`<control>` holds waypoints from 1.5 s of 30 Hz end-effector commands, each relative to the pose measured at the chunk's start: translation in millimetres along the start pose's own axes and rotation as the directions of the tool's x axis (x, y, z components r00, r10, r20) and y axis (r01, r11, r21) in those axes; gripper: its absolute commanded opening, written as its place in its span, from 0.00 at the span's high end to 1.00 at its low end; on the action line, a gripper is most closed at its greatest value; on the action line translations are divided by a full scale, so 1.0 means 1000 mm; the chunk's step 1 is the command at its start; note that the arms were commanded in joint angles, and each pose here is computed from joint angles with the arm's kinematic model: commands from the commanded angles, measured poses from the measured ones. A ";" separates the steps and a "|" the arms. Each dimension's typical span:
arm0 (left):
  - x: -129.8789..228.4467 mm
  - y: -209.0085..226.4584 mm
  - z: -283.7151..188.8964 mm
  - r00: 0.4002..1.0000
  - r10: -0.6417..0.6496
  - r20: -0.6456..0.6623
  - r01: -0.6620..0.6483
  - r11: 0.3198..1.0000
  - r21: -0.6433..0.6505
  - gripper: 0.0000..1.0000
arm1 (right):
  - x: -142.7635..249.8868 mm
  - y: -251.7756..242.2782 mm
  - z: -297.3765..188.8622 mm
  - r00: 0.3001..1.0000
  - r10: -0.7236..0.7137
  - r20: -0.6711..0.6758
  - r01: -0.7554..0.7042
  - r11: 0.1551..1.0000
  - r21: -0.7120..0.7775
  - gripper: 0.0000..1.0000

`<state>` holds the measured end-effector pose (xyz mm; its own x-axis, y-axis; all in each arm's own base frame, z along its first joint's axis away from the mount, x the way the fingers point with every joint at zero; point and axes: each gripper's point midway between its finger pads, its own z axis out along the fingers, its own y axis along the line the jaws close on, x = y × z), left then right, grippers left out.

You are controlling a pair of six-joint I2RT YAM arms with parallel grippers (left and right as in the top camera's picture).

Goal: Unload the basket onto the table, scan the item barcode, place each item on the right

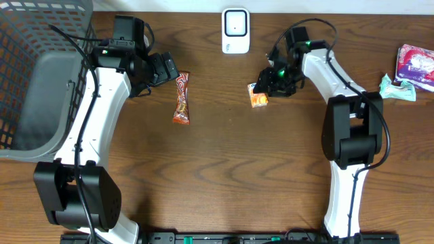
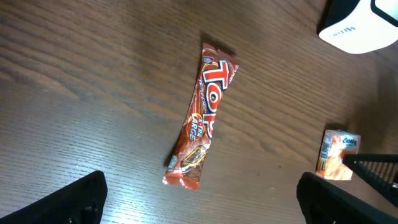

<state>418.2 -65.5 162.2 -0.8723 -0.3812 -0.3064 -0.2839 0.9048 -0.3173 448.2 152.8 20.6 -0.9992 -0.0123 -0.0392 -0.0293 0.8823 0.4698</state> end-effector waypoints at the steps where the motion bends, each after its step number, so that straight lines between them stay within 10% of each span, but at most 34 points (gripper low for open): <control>1: -0.002 -0.001 0.000 1.000 0.005 0.004 -0.005 1.000 0.002 0.02 | 0.006 0.002 0.004 1.000 0.015 0.001 -0.015 1.000 -0.008 0.49; 6: -0.002 -0.001 0.000 1.000 0.005 0.003 -0.005 1.000 0.003 0.02 | 0.014 0.004 0.019 0.999 0.046 -0.014 -0.047 0.998 -0.043 0.61; 10: -0.002 -0.001 0.000 1.000 0.005 0.003 -0.005 1.000 0.003 0.02 | 0.017 0.013 0.020 0.999 0.041 -0.025 -0.043 0.995 -0.086 0.99; 21: -0.002 -0.001 0.000 1.000 0.005 0.004 -0.005 1.000 0.002 0.02 | -0.070 0.054 -0.042 0.964 -0.029 0.263 0.053 0.995 -0.086 0.99; 29: -0.002 -0.001 0.000 1.000 0.005 0.003 -0.005 1.000 0.003 0.02 | -0.160 0.063 -0.099 0.728 -0.246 0.640 0.079 0.957 0.278 0.99; 37: -0.002 -0.001 0.000 1.000 0.005 0.004 -0.005 1.000 0.002 0.02 | -0.173 0.080 -0.125 0.554 -0.652 0.518 0.057 0.650 0.758 0.99; 45: -0.002 -0.001 0.000 1.000 0.005 0.004 -0.005 1.000 0.002 0.02 | -0.177 0.100 -0.119 0.501 -0.713 0.491 0.100 0.612 0.785 0.99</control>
<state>418.2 -65.5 162.2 -0.8723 -0.3812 -0.3064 -0.2839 0.9048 -0.3173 615.6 203.2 185.7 -0.4532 -0.3456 -0.8217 -0.1251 0.9373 -0.3252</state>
